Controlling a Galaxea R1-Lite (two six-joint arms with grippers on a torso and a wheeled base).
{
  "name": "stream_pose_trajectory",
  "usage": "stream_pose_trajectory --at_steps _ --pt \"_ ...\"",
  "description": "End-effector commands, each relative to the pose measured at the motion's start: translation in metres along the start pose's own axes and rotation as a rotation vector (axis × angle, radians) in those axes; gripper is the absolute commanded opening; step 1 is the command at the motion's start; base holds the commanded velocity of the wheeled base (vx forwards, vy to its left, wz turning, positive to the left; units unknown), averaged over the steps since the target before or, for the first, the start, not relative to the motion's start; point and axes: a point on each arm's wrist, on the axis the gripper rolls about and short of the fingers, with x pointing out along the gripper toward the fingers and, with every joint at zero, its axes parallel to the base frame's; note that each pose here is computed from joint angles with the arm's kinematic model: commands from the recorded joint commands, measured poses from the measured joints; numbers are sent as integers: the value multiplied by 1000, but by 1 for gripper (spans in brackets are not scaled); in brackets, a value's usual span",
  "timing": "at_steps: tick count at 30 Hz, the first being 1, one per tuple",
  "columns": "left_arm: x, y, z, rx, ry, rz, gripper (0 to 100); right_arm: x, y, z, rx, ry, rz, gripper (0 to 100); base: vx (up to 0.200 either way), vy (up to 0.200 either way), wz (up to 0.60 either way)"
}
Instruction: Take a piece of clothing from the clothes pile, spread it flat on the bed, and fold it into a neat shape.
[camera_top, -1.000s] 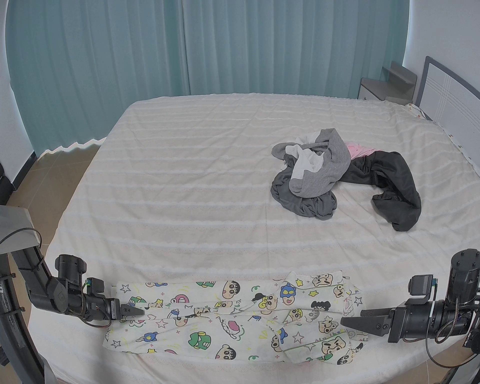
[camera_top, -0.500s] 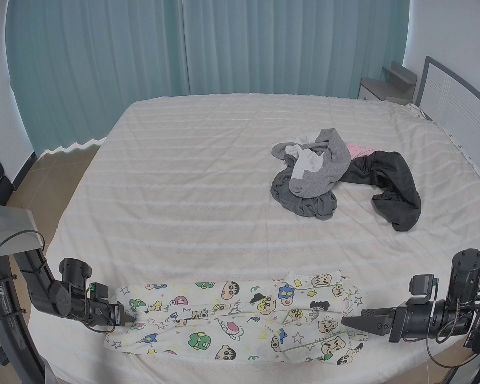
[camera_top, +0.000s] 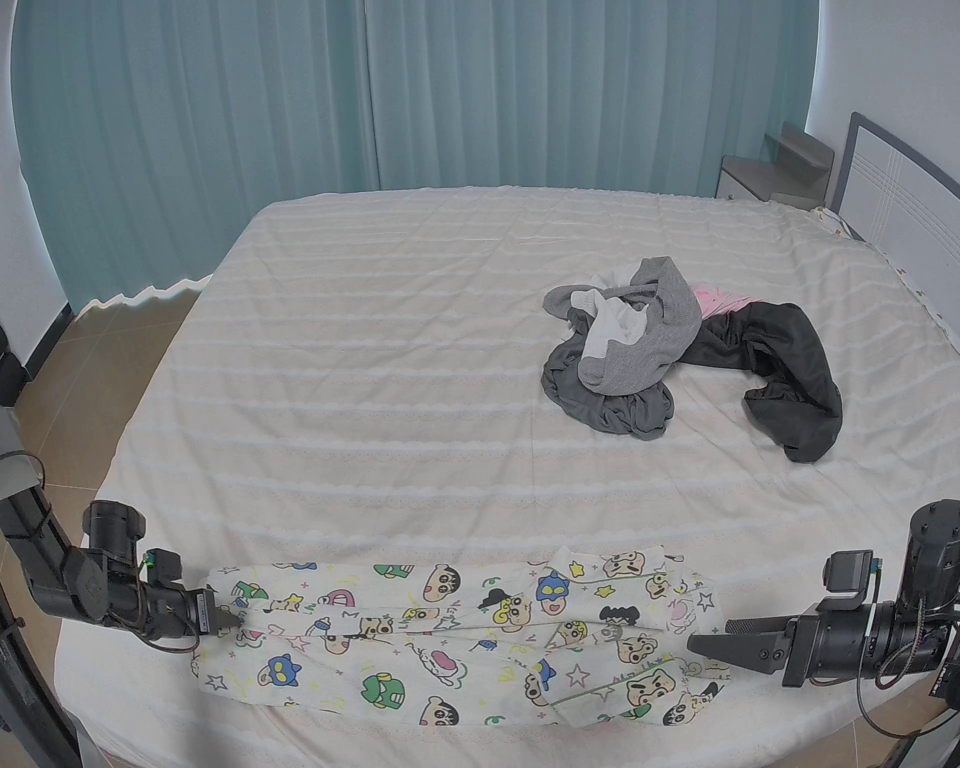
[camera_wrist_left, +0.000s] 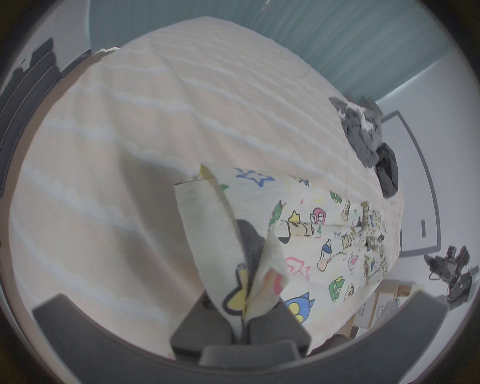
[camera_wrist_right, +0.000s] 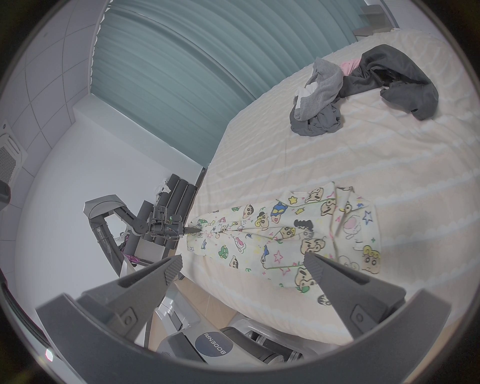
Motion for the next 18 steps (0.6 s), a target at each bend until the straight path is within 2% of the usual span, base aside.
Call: stream_pose_trajectory --at_steps 1,7,11,18 --pt "-28 14 7 -53 -94 20 0 -1 1 0 -2 -7 4 100 0 0 0" --pt "-50 33 9 -121 -172 27 0 -3 1 1 -5 -12 9 100 0 0 0" --pt "-67 59 8 -199 -234 41 0 -3 2 0 -5 -12 8 100 0 0 0" --pt "-99 97 16 -273 -380 57 0 -3 1 1 -5 -13 7 100 0 0 0"
